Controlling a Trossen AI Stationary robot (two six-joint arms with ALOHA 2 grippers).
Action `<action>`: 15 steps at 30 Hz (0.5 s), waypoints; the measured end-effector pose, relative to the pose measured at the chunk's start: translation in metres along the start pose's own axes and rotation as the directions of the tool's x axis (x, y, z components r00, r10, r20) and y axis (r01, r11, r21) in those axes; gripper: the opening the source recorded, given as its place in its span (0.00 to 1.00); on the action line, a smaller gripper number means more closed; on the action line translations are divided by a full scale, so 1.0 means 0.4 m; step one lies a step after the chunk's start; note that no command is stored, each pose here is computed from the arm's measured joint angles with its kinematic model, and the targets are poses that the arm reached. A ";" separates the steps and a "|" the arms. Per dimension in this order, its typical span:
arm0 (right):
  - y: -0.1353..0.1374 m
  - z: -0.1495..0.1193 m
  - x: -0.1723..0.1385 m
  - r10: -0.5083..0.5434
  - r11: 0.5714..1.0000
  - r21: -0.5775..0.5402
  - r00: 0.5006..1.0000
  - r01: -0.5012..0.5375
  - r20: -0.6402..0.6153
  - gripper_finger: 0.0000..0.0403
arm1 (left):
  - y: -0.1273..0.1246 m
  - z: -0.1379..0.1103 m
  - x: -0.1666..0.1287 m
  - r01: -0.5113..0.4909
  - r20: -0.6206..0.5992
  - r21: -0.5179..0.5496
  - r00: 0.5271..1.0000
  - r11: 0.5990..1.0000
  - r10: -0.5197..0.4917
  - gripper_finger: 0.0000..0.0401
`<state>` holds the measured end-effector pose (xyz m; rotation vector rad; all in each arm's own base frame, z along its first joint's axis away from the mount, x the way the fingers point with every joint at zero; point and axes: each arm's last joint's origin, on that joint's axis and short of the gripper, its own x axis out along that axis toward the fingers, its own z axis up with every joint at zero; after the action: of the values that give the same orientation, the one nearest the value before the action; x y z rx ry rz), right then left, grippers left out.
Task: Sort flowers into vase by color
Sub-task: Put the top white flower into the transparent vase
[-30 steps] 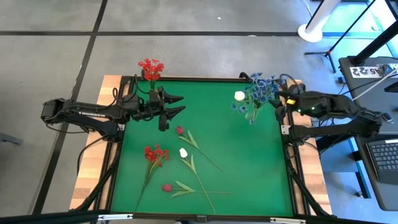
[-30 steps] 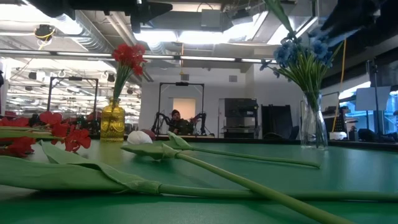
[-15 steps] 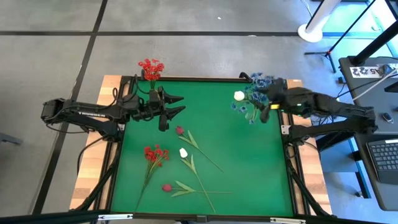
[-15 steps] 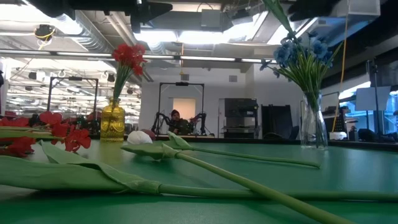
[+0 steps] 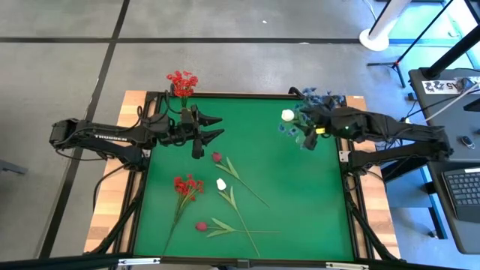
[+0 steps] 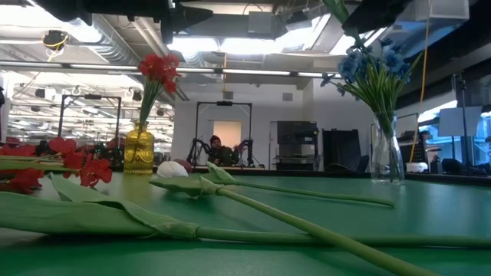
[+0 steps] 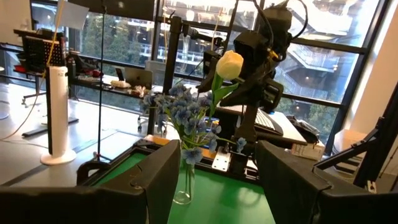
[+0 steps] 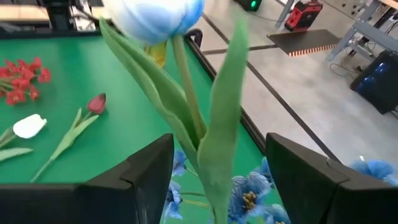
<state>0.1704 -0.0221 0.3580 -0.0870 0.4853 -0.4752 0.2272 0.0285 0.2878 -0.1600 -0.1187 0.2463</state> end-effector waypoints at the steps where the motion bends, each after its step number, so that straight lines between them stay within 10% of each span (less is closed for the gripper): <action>1: -0.002 0.001 -0.004 0.000 1.000 0.006 1.000 0.000 0.008 0.63 | 0.000 0.000 0.000 0.000 0.000 0.000 1.000 1.000 0.000 0.51; 15: -0.011 0.003 -0.025 0.000 0.999 0.036 0.999 -0.001 0.040 0.45 | 0.000 -0.001 0.000 -0.001 -0.003 0.001 1.000 1.000 0.001 0.51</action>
<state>0.1613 -0.0215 0.3642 -0.0614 0.4376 -0.4806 0.2273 0.0286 0.2874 -0.1595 -0.1154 0.2466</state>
